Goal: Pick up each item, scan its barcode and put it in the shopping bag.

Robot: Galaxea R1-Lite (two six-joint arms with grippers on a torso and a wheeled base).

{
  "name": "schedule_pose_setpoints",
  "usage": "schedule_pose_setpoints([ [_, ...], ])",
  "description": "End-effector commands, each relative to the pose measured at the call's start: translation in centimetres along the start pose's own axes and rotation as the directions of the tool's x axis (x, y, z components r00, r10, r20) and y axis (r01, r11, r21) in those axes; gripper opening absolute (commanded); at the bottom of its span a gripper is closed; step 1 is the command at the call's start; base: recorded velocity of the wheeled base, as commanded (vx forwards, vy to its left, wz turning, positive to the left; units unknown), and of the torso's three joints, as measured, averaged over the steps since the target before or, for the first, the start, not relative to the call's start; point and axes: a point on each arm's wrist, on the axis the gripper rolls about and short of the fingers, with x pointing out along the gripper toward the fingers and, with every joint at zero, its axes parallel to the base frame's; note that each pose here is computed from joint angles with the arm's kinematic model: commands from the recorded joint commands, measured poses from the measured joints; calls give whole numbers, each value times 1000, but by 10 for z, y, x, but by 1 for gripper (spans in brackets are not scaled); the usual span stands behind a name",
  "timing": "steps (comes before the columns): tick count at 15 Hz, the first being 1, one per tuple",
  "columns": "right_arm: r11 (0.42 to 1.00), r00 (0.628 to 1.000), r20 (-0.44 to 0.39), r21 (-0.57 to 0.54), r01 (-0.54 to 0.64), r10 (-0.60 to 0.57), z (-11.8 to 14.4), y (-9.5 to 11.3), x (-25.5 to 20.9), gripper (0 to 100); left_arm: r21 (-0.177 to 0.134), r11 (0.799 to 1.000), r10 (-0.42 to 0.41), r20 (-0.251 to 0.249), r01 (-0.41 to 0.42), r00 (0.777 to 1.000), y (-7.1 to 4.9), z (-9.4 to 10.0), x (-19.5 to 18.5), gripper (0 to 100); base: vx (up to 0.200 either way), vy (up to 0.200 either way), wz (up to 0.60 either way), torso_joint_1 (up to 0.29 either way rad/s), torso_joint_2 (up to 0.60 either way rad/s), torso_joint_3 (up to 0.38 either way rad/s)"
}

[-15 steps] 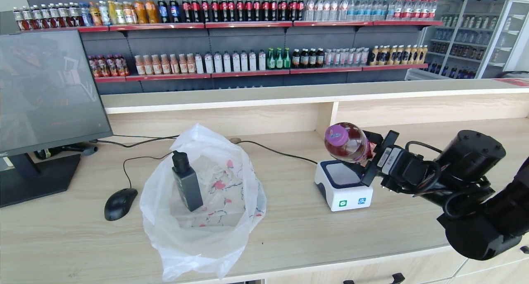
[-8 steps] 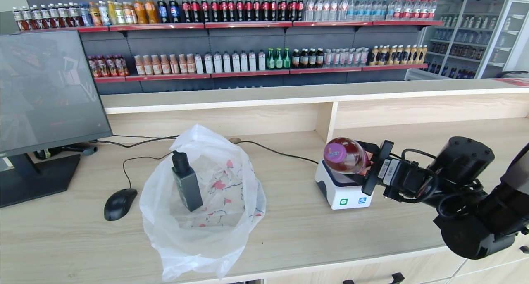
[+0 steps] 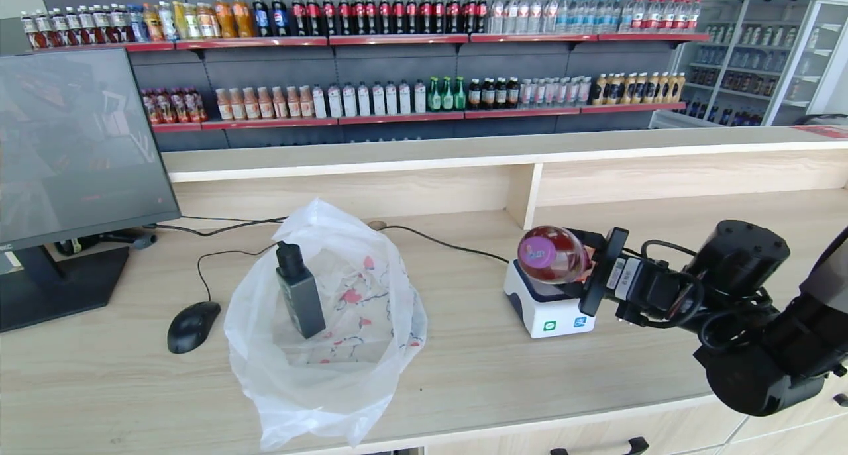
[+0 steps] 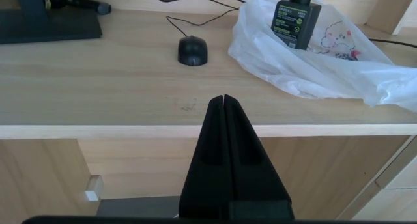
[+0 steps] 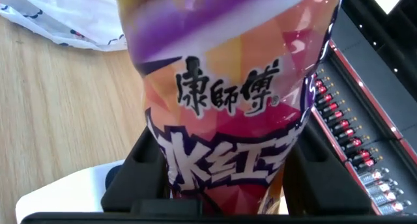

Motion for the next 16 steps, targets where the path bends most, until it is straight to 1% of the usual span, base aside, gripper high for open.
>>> schedule_pose_setpoints([
  [1,1000,1000,3,0,-2,2,1,1,1,0,0,1000,0,1,0,1000,0,0,0,0,0,0,0,0,0,0],
  [11,1000,1000,2,25,-8,8,1,3,0,0,3,1000,0,1,0,1000,0,0,0,0,0,0,0,0,0,0],
  [14,999,999,33,45,0,-2,13,-2,3,0,3,1000,0,1,0,1000,0,0,0,0,0,0,0,0,0,0],
  [16,998,998,60,61,29,-33,27,-15,0,0,3,1000,0,1,0,1000,0,0,0,0,0,0,0,0,0,0],
])
